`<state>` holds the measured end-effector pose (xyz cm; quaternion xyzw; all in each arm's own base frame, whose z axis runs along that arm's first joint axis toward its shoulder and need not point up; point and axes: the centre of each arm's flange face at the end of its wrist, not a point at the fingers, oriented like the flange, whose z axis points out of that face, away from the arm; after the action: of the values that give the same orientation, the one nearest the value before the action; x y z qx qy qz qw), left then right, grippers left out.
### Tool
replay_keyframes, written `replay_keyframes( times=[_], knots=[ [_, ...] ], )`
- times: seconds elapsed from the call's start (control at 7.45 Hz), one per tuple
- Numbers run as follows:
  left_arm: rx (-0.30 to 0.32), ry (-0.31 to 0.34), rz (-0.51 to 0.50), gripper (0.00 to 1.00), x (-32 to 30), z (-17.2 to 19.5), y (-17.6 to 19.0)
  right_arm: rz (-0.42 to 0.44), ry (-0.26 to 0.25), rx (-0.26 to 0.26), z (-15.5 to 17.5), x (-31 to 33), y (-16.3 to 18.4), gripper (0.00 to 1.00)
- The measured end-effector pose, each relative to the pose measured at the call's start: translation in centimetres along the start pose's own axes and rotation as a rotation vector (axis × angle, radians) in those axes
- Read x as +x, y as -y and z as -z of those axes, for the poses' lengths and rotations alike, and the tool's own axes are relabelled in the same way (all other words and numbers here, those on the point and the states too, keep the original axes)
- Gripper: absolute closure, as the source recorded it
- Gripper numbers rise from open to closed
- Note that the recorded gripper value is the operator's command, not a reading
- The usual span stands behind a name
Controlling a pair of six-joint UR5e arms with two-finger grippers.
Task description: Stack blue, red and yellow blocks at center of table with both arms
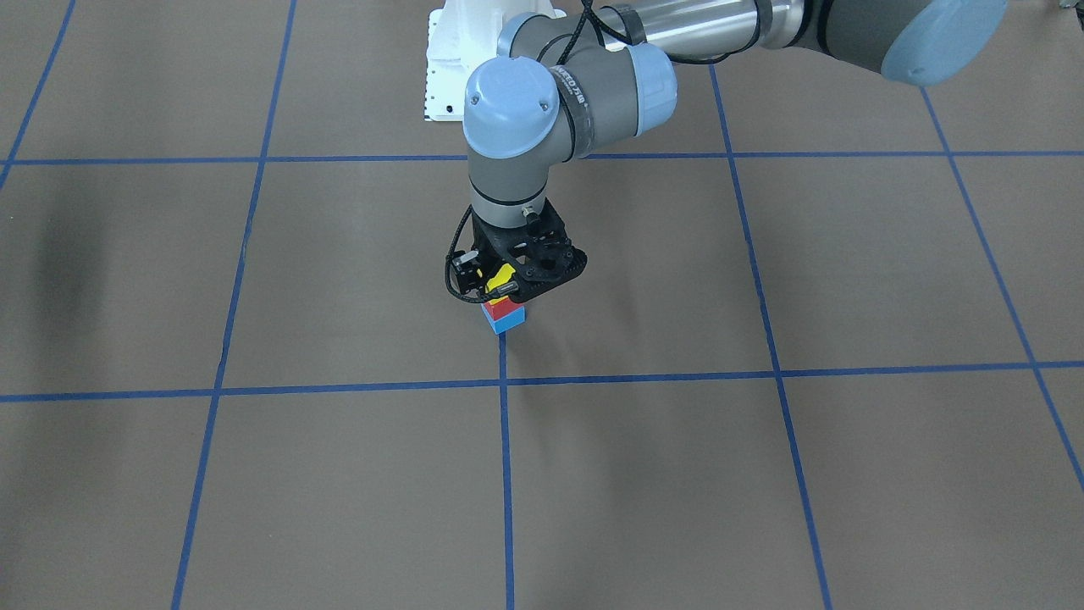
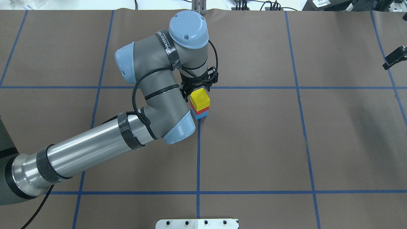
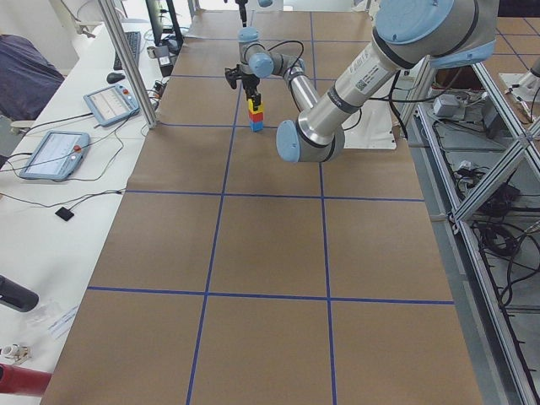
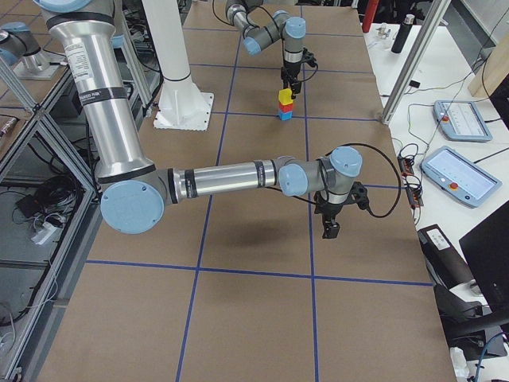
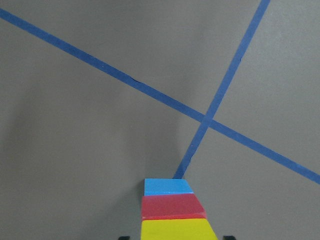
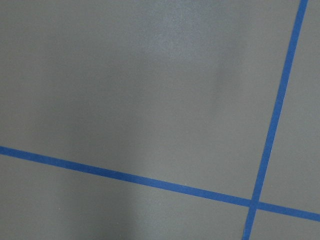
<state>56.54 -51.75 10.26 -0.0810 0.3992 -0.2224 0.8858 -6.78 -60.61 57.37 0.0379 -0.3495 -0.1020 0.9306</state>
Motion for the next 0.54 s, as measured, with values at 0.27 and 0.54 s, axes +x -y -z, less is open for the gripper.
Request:
replay_keyframes(
  times=[0.27,0.54],
  knots=[
    [0.012,-0.033,-0.010,0.00,-0.2,2.3,0.7,0.002,0.004,0.001,0.1,-0.1,0.1,0.01],
    [0.039,-0.066,-0.114,0.00,-4.4,6.3,1.6,0.004,0.005,0.006,0.4,0.0,0.1,0.01]
  ],
)
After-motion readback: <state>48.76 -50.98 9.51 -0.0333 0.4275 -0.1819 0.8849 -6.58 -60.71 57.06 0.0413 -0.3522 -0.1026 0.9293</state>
